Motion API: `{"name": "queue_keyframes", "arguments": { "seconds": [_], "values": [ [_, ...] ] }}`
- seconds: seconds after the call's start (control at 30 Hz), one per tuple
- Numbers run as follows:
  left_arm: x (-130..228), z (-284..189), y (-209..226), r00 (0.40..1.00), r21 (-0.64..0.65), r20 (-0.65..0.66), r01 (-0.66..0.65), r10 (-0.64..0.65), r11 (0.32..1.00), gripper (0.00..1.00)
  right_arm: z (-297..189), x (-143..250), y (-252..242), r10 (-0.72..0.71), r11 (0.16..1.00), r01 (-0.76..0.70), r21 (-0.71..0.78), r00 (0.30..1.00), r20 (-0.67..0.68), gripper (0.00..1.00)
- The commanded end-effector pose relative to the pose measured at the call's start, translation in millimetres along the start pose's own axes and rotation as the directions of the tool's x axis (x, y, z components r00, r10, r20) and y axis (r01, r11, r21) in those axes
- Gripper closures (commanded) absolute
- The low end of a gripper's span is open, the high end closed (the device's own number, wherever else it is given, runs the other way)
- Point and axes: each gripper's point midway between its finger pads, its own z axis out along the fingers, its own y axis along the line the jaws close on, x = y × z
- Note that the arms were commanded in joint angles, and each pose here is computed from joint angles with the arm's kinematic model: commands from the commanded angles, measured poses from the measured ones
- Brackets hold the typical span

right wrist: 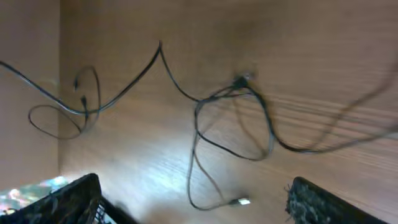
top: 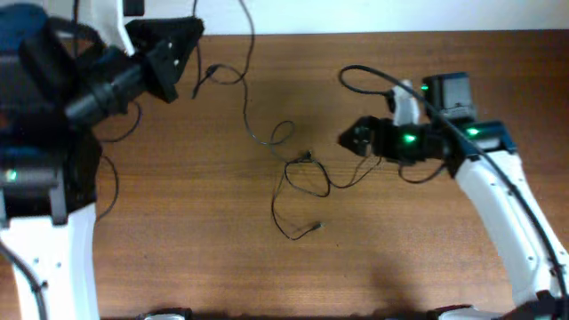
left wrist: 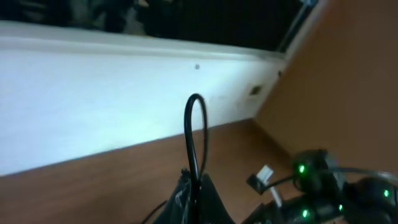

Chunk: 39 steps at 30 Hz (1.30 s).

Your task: Untangle cables

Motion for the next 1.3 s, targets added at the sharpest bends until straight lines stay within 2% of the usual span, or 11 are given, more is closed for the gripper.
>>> {"name": "queue_keyframes", "arguments": {
  "seconds": [0.0, 0.3, 0.4, 0.5, 0.6, 0.63, 0.77, 0.87, 1.07, 1.17, 1.27],
  "values": [
    [-8, -16, 13, 0.999, -0.142, 0.044, 0.010, -0.003, 0.990, 1.00, 36, -1, 12, 0.139, 0.990, -0.139, 0.002, 0.990, -0.022, 0.03],
    [-6, -17, 14, 0.999, -0.149, 0.039, 0.013, -0.008, 0.989, 1.00, 133, -13, 52, 0.332, 0.923, -0.346, -0.166, 0.937, -0.106, 0.04],
    [-4, -15, 16, 0.999, -0.150, 0.031, 0.020, -0.015, 0.989, 1.00, 148, -18, 63, 0.327, 0.916, -0.341, -0.212, 0.940, -0.099, 0.31],
    [3, -11, 21, 0.999, -0.155, 0.003, 0.039, -0.039, 0.987, 1.00, 161, -16, 70, 0.318, 0.923, -0.325, -0.205, 0.946, -0.070, 0.50],
    [12, -5, 28, 0.997, -0.163, -0.028, 0.061, -0.066, 0.985, 1.00, 163, -8, 71, 0.241, 0.948, -0.250, -0.197, 0.968, -0.072, 0.93],
    [16, -2, 31, 0.996, -0.167, -0.043, 0.072, -0.080, 0.983, 1.00, 162, -6, 73, 0.210, 0.954, -0.221, -0.203, 0.975, -0.076, 0.96],
    [50, 18, 54, 0.973, -0.199, -0.162, 0.133, -0.166, 0.971, 1.00, 122, -14, 101, 0.052, 0.968, -0.055, -0.244, 0.998, -0.018, 0.96],
    [86, 37, 77, 0.939, -0.215, -0.288, 0.129, -0.189, 0.968, 1.00, 63, -31, 137, -0.026, 0.957, 0.043, -0.286, 0.998, 0.062, 0.96],
    [141, 82, 89, 0.876, -0.003, -0.465, 0.144, -0.129, 0.990, 1.00, -12, -37, 181, -0.120, 0.935, 0.156, -0.320, 0.984, 0.129, 0.96],
    [160, 93, 98, 0.847, 0.013, -0.508, 0.191, -0.158, 0.982, 1.00, -15, -33, 180, -0.123, 0.940, 0.151, -0.307, 0.987, 0.108, 0.96],
    [166, 98, 81, 0.856, 0.169, -0.513, 0.173, -0.063, 0.970, 1.00, -14, -28, 176, -0.145, 0.942, 0.166, -0.291, 0.985, 0.094, 0.96]
  ]
}}
